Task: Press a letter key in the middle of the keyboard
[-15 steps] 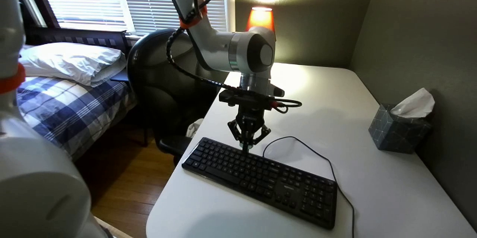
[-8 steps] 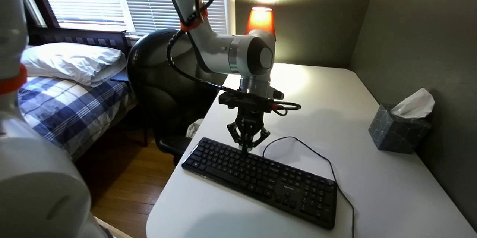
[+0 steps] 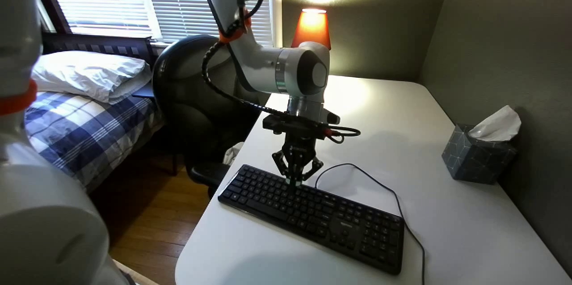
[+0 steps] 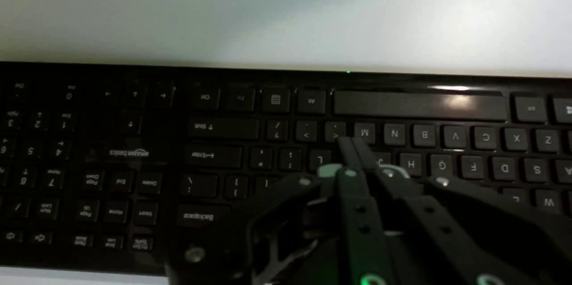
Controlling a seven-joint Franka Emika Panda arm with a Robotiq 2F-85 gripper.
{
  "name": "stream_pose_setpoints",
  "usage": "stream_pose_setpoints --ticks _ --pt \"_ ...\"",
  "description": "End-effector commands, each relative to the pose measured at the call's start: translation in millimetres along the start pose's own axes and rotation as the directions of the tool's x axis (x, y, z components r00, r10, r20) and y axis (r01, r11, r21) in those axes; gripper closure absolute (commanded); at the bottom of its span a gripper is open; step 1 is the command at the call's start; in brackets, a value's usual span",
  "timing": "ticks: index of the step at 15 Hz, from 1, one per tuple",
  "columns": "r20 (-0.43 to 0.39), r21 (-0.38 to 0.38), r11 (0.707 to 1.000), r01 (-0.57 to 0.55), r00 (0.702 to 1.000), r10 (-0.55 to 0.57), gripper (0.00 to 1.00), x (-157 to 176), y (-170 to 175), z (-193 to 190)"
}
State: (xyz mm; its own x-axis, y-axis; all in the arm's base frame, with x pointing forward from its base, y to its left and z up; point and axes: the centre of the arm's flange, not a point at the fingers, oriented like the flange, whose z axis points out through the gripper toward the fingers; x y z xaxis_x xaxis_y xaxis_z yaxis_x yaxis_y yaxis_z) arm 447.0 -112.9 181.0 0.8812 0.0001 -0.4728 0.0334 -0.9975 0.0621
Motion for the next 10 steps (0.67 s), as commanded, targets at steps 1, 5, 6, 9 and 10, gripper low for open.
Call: stream_pose_setpoints --ticks 1,5,6,9,10 --pt "0.011 -0.011 1.000 0.006 1.000 -0.006 1.00 8.8 3.9 5.3" --pt "0.019 -0.012 1.000 0.009 1.000 -0.009 1.00 13.2 5.6 8.9" --pt "0.022 -0.012 1.000 0.007 1.000 -0.007 1.00 14.6 6.3 9.8" --pt "0.027 -0.014 1.000 0.006 1.000 -0.005 1.00 17.9 7.3 13.4" --pt "0.029 -0.013 1.000 0.006 1.000 -0.006 1.00 19.1 8.1 14.7"
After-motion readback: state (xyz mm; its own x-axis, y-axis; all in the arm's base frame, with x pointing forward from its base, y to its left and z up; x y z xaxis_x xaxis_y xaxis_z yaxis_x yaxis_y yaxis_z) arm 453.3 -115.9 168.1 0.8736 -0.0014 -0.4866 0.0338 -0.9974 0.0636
